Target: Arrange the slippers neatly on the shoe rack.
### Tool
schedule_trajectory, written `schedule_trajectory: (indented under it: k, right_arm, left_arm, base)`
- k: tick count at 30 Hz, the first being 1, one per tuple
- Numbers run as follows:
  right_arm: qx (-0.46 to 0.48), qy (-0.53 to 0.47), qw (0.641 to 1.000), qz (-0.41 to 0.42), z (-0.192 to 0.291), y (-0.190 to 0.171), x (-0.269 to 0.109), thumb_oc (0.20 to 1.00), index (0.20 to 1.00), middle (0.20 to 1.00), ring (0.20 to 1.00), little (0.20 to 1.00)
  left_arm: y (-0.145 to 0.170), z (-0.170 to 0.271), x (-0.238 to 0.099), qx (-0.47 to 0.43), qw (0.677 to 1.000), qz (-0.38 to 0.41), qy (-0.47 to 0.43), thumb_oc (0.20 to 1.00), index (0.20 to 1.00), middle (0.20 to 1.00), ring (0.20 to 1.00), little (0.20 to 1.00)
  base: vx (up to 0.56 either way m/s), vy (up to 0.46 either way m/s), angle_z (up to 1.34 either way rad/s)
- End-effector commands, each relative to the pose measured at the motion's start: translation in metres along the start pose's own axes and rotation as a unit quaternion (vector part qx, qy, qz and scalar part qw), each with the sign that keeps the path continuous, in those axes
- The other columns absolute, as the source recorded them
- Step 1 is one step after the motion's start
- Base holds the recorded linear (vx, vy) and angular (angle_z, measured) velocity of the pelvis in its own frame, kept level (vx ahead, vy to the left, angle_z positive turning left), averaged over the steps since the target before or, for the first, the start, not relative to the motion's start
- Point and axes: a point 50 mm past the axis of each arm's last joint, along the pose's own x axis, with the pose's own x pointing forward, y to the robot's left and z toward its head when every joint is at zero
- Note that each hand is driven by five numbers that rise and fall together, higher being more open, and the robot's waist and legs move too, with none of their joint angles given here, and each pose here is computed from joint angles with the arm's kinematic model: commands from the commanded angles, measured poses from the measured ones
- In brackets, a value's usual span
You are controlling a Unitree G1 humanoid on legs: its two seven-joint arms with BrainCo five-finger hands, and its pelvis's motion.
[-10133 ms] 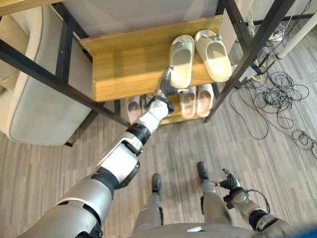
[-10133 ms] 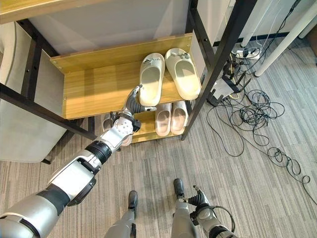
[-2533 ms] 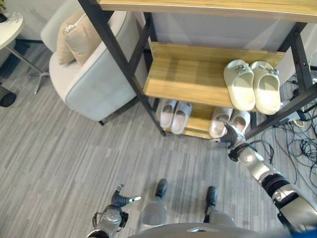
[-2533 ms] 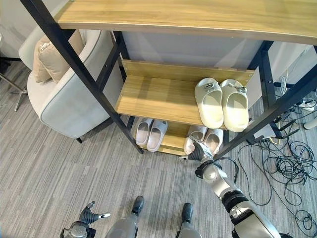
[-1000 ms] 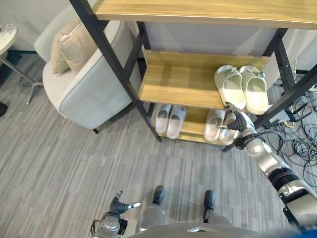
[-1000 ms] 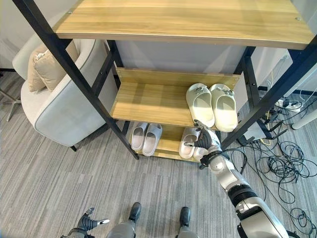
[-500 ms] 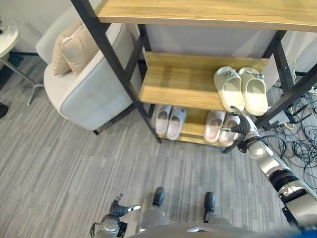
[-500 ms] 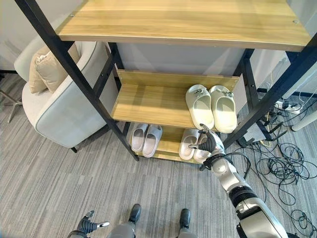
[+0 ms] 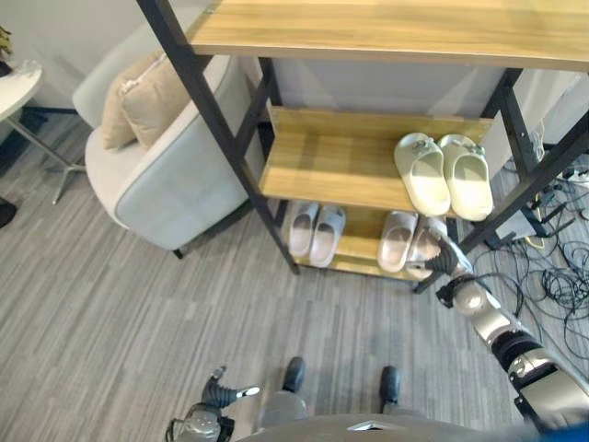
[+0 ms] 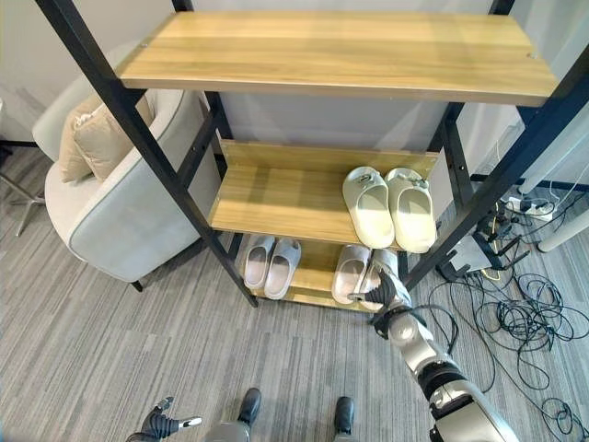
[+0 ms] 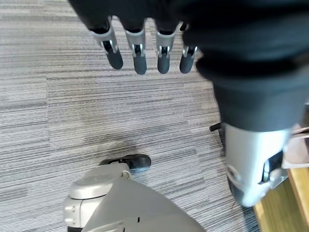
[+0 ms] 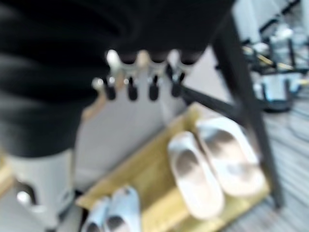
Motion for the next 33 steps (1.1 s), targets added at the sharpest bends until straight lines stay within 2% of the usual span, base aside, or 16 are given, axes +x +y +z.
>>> schedule_trajectory:
  k: [1,5,8,17,19,22,26,33]
  right_arm:
    - [0.039,0.02,0.999,0.0,-0.012,0.008,-0.008,1.0,1.0,1.0,1.0,1.0]
    - [0.049,0.094,0.993,0.043,-0.047,0.035,-0.031,1.0,1.0,1.0,1.0,1.0]
    - [0.068,0.202,0.974,0.082,-0.093,0.059,-0.068,1.0,1.0,1.0,1.0,1.0]
    - [0.121,0.339,0.931,0.062,-0.145,0.062,-0.118,1.0,1.0,1.0,1.0,1.0]
    - [0.155,0.391,0.906,0.047,-0.161,0.063,-0.139,1.0,1.0,1.0,1.0,1.0]
    - [0.169,0.419,0.891,0.046,-0.169,0.066,-0.152,1.0,1.0,1.0,1.0,1.0]
    - [0.219,0.493,0.841,0.049,-0.185,0.084,-0.193,1.0,1.0,1.0,1.0,1.0]
    - [0.247,0.523,0.814,0.057,-0.187,0.096,-0.211,1.0,1.0,1.0,1.0,1.0]
  left_arm:
    - [0.005,-0.008,0.002,0.027,0.999,0.0,0.028,1.0,1.0,1.0,1.0,1.0]
    - [0.005,-0.01,0.001,0.022,0.999,-0.008,0.036,1.0,1.0,1.0,1.0,1.0]
    - [0.005,-0.009,0.002,0.013,0.999,-0.015,0.042,1.0,1.0,1.0,1.0,1.0]
    - [0.007,-0.023,-0.001,-0.043,0.996,-0.031,0.071,1.0,1.0,1.0,1.0,1.0]
    - [0.005,-0.031,-0.004,-0.051,0.994,-0.039,0.09,1.0,1.0,1.0,1.0,1.0]
    - [0.006,-0.038,-0.006,-0.052,0.993,-0.039,0.103,1.0,1.0,1.0,1.0,1.0]
    - [0.004,-0.058,-0.015,-0.094,0.984,-0.043,0.144,1.0,1.0,1.0,1.0,1.0]
    - [0.006,-0.068,-0.019,-0.125,0.978,-0.038,0.162,1.0,1.0,1.0,1.0,1.0]
  base:
    - [0.04,-0.002,0.03]
    - [0.04,-0.012,0.02]
    - [0.0,-0.007,0.04]
    - [0.0,-0.003,-0.01]
    - [0.0,0.0,0.0]
    - [0.0,-0.002,-0.13]
    - [0.0,0.004,-0.08]
    - [-0.01,0.007,-0.03]
